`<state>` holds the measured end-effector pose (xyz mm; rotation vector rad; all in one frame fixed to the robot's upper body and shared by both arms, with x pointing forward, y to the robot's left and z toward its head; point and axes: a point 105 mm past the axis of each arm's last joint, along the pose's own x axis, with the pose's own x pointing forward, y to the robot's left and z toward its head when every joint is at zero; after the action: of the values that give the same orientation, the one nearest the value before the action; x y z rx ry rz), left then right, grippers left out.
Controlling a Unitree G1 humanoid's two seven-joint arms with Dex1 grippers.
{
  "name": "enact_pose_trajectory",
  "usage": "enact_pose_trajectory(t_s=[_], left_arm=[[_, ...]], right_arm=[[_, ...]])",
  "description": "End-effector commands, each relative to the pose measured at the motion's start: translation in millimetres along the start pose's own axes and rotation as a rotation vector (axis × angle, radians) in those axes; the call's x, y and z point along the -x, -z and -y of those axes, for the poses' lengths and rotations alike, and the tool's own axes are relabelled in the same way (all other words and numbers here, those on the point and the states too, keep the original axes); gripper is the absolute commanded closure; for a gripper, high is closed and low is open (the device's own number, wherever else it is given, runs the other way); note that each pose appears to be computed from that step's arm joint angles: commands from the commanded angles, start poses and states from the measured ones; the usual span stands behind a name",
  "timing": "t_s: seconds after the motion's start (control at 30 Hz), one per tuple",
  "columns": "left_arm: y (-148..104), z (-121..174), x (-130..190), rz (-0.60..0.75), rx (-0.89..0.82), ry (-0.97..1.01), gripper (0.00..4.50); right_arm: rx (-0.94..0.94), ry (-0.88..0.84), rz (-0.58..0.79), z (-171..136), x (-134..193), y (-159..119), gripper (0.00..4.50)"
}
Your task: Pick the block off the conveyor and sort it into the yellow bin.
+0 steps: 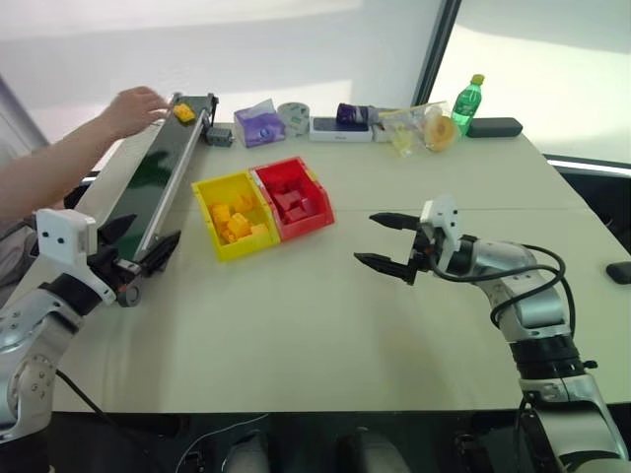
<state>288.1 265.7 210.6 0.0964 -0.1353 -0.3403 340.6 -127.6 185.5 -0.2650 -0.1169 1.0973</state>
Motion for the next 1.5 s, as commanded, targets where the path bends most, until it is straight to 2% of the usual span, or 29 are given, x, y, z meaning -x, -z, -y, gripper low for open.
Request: enact_pose_trajectory(t_s=[0.03,0.2,0.33,0.53,0.8,1.1,1.5], left_arm=[[-15.9,0.8,-1.0,0.058,-0.027,0.003,0.05],[-19.7,-9.5,-1.8,0.06,-0.078,-0.052,0.05],[-16.5,-2.4,0.1,0.058,-0.069,-0.009,0.05],[-15.0,-9.8,11.6,0.064,-0.066,-0.051,0.05],[-5.8,-20.1,46.7,0.058,-0.048,-0.205,0.05],[3.2,-31.8,89.8,0.053,-0.1,-0.438,0.05],[9.0,-34.7,93.2,0.057,-0.101,-0.49,0.05]], right_arm=[[0.043,0.009,0.034,2.8,2.4,-13.5,0.0],[0.044,0.012,0.034,2.8,2.2,-14.0,0.0],[0.047,0.012,0.034,3.0,2.0,-14.9,0.0],[0.051,0.006,0.037,2.9,0.4,-17.1,0.0],[0.048,0.006,0.041,2.7,1.5,-16.8,0.0],[0.038,-0.005,0.04,4.7,3.4,-7.8,0.0],[0.041,-0.022,0.042,6.2,1.8,-2.9,0.0]])
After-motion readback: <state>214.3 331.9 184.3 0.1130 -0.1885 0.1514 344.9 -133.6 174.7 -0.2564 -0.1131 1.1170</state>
